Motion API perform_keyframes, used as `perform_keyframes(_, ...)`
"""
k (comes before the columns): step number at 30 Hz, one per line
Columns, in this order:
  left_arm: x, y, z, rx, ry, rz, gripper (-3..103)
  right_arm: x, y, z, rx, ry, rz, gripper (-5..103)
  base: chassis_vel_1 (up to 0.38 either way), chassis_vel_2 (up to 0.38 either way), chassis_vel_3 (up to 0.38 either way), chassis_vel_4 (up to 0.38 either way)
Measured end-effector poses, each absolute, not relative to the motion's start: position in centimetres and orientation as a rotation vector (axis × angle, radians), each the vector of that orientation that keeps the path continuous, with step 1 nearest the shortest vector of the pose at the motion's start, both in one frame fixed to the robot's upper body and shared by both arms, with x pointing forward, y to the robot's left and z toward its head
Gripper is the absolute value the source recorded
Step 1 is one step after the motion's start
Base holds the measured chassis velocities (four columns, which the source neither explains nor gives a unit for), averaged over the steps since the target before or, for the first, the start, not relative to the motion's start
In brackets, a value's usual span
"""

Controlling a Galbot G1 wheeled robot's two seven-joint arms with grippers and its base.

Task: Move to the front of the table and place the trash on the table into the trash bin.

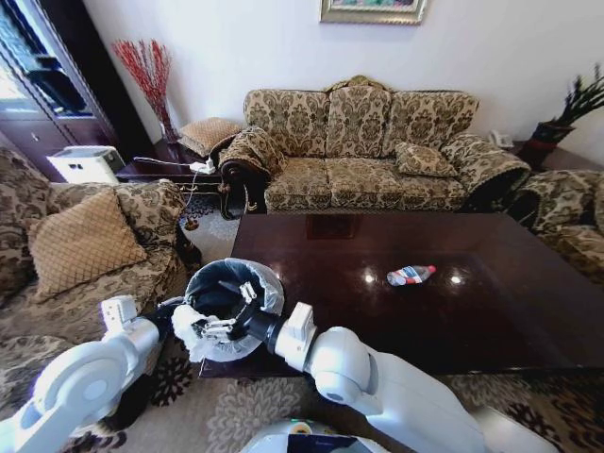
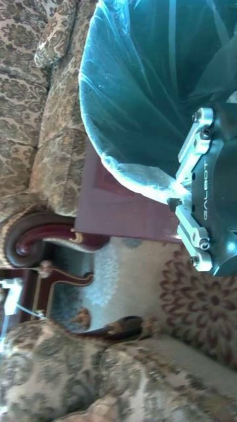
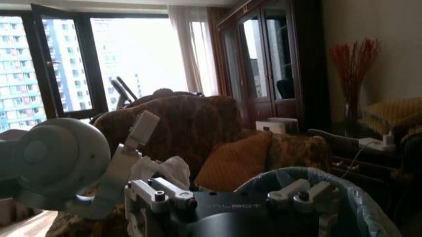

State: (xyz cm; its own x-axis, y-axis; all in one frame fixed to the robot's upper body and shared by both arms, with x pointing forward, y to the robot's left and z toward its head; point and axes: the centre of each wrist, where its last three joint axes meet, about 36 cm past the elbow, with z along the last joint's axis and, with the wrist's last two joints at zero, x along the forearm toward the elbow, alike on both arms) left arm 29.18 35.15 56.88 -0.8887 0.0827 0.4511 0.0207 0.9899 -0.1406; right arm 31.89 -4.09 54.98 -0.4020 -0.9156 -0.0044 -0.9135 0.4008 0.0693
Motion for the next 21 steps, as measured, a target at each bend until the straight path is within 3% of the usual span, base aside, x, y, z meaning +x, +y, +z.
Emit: perform_keyframes(21,29.5,34.6,58.3,-0.166,-2.663,0.142,0,34.9,-2.6,55.8,1.655,-2.648,-0.021,100,0.000,0.000,0.000,0.000)
